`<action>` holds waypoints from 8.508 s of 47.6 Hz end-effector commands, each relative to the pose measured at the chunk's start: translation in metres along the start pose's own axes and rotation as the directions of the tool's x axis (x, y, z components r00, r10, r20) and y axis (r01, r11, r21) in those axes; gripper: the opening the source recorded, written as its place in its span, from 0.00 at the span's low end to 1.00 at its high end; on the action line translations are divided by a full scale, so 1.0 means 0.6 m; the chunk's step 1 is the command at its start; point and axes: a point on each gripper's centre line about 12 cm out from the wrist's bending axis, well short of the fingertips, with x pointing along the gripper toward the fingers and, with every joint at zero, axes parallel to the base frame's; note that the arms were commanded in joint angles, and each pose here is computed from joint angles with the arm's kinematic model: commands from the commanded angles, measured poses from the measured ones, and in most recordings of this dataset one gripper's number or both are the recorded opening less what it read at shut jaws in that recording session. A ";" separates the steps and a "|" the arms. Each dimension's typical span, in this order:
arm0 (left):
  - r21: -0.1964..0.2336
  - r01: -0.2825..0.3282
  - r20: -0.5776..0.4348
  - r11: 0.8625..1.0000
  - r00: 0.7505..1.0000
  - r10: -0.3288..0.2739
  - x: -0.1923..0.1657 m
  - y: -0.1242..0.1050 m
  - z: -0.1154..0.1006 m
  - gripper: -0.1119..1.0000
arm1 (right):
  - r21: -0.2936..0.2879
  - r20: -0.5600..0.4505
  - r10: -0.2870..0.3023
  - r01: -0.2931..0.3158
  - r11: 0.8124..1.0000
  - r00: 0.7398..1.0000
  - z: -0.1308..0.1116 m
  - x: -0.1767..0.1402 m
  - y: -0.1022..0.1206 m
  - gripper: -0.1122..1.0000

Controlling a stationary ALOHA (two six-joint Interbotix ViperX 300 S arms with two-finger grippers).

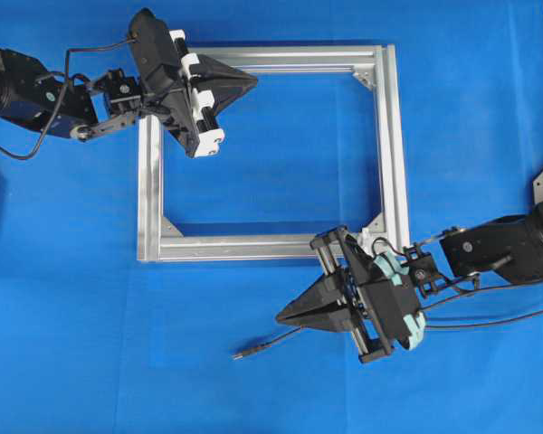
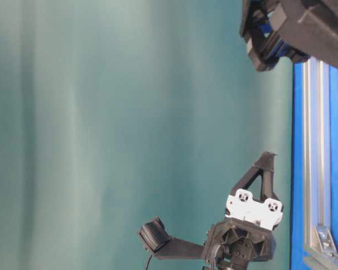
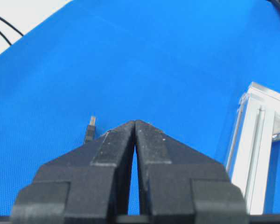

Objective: Insert the wire through the string loop located on the right side.
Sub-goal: 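Lower the right gripper onto the black USB cable plug end and close, then lift the gripped USB cable with the right gripper, then move the right gripper left, aiming the plug at the white zip-tie loop, then push the USB plug leftward through the zip-tie loop with the right gripper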

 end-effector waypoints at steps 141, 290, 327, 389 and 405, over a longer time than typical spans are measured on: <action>0.030 -0.001 0.027 1.000 1.000 0.000 -0.003 0.007 0.032 0.10 | 0.162 -0.135 0.016 0.006 0.987 0.991 0.029 0.012 0.030 0.07; 0.031 0.000 0.035 1.000 0.999 -0.002 -0.001 0.007 0.036 0.10 | 0.238 -0.238 -0.054 0.113 0.965 0.970 -0.044 -0.304 0.014 0.07; 0.031 0.000 0.041 1.000 0.999 -0.002 -0.001 0.006 0.038 0.10 | 0.247 -0.268 -0.131 0.199 0.948 0.954 -0.055 -0.302 -0.015 0.07; 0.031 0.000 0.039 1.000 0.999 -0.002 -0.001 0.006 0.038 0.10 | 0.249 -0.264 -0.132 0.200 0.947 0.955 -0.053 -0.301 -0.016 0.07; 0.030 -0.001 0.044 1.000 0.999 0.000 0.000 0.007 0.040 0.10 | 0.253 -0.233 -0.140 0.199 0.947 0.962 -0.051 -0.285 -0.019 0.07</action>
